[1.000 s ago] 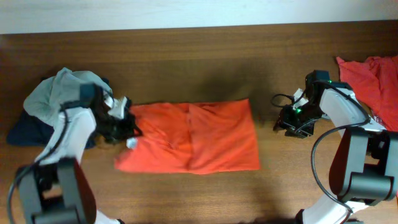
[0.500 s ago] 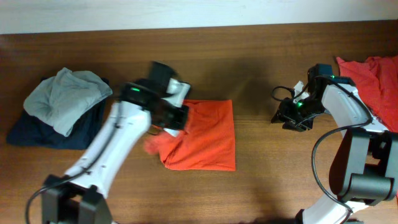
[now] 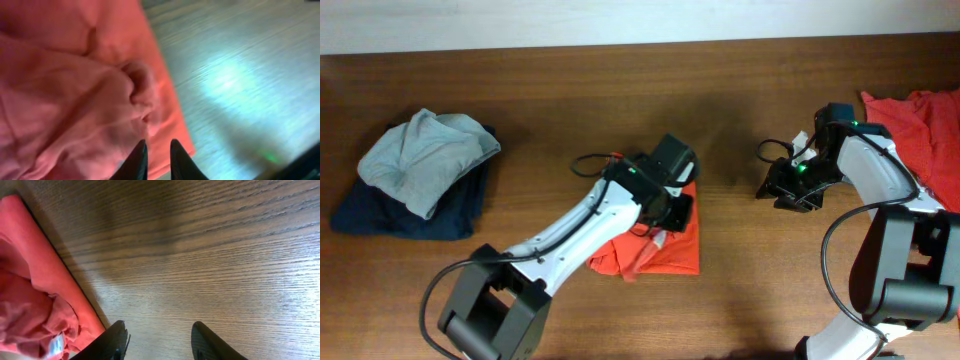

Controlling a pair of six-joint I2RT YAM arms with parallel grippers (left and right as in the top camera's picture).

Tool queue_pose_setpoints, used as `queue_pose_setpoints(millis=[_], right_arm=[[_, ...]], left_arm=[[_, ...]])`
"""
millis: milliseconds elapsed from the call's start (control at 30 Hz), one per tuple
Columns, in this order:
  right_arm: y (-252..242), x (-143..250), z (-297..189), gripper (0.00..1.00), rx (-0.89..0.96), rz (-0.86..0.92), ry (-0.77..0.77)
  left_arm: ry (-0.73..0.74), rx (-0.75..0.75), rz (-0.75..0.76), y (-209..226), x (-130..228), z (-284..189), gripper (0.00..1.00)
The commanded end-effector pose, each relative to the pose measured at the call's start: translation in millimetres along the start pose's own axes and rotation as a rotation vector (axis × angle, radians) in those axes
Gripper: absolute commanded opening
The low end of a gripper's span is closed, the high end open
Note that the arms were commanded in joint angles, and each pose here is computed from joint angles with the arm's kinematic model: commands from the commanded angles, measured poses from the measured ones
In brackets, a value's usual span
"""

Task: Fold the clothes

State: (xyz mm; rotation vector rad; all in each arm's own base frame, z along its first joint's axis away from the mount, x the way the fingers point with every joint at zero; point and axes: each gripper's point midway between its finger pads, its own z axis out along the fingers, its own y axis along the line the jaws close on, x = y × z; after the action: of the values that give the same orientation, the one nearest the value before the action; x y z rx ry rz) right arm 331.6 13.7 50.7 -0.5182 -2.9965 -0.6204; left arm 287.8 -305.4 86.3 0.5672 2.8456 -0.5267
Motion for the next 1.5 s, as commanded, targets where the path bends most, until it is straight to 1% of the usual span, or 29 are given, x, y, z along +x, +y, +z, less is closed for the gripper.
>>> queue_pose_setpoints(millis=[0, 100, 167, 233, 300, 400, 500, 600, 633, 700, 767, 833, 900, 967, 1067, 1300, 1400, 1467], right_arm=[[6.8, -3.6, -9.9, 0.47, -0.018, -0.023, -0.029], [6.8, -3.5, -9.9, 0.47, -0.018, -0.023, -0.029], [6.9, -2.5, -9.8, 0.47, -0.018, -0.032, -0.025], [6.8, -1.2, -9.7, 0.47, -0.016, -0.058, -0.02], [6.5, 0.1, -9.7, 0.47, -0.015, -0.061, -0.015], [6.5, -0.1, -9.7, 0.47, -0.015, -0.061, -0.016], [6.6, -1.0, -9.7, 0.47, -0.016, -0.062, -0.019], [6.2, -1.1, -9.7, 0.48, -0.013, -0.062, -0.02], [5.9, -1.2, -9.7, 0.48, -0.011, -0.062, -0.02], [5.9, -1.2, -9.7, 0.47, -0.011, -0.062, -0.02], [5.7, -1.1, -9.6, 0.47, -0.011, -0.062, -0.02], [5.6, -1.2, -9.6, 0.47, -0.01, -0.062, -0.02], [5.2, -1.3, -9.6, 0.47, -0.008, -0.063, -0.02], [5.2, -1.3, -9.6, 0.47, -0.008, -0.062, -0.02], [5.4, -1.6, -9.6, 0.47, -0.008, -0.063, -0.022], [5.2, -1.8, -9.4, 0.48, -0.008, -0.063, -0.023], [5.2, -1.7, -9.4, 0.48, -0.008, -0.063, -0.022], [5.2, -1.5, -9.4, 0.48, -0.008, -0.062, -0.021]], left_arm=[[-0.04, 0.035, -0.008, -16.0, -11.4, -4.2, 0.34], [-0.052, 0.038, 0.014, -17.7, -15.4, -6.8, 0.41], [-0.065, 0.0, 0.038, -7.9, -22.3, -13.8, 0.42], [-0.079, -0.072, 0.013, 11.7, -31.3, -25.3, 0.43], [-0.085, -0.166, -0.031, 43.6, -40.2, -44.2, 0.48], [-0.058, -0.201, -0.023, 73.4, -40.5, -53.8, 0.49], [0.003, -0.23, -0.033, 99.0, -29.6, -48.3, 0.48], [0.057, -0.284, -0.056, 124.9, -20.2, -32.1, 0.47], [0.078, -0.297, -0.066, 132.5, -17.3, -22.8, 0.39], [0.116, -0.287, -0.078, 136.7, -12.0, -9.1, 0.32], [0.165, -0.244, -0.088, 133.5, -4.0, 7.1, 0.22], [0.208, -0.163, -0.076, 120.7, 2.9, 20.0, 0.11], [0.216, -0.066, -0.078, 102.0, 3.3, 26.0, 0.05], [0.189, -0.006, -0.064, 87.4, -4.5, 25.6, 0.01], [0.122, 0.078, -0.033, 63.2, -26.5, 18.7, 0.01], [0.006, 0.118, 0.034, 37.0, -63.6, 4.3, 0.01], [-0.037, 0.124, 0.054, 33.2, -74.0, 5.1, 0.04], [-0.028, 0.099, 0.052, 40.2, -72.3, 2.8, 0.11]])
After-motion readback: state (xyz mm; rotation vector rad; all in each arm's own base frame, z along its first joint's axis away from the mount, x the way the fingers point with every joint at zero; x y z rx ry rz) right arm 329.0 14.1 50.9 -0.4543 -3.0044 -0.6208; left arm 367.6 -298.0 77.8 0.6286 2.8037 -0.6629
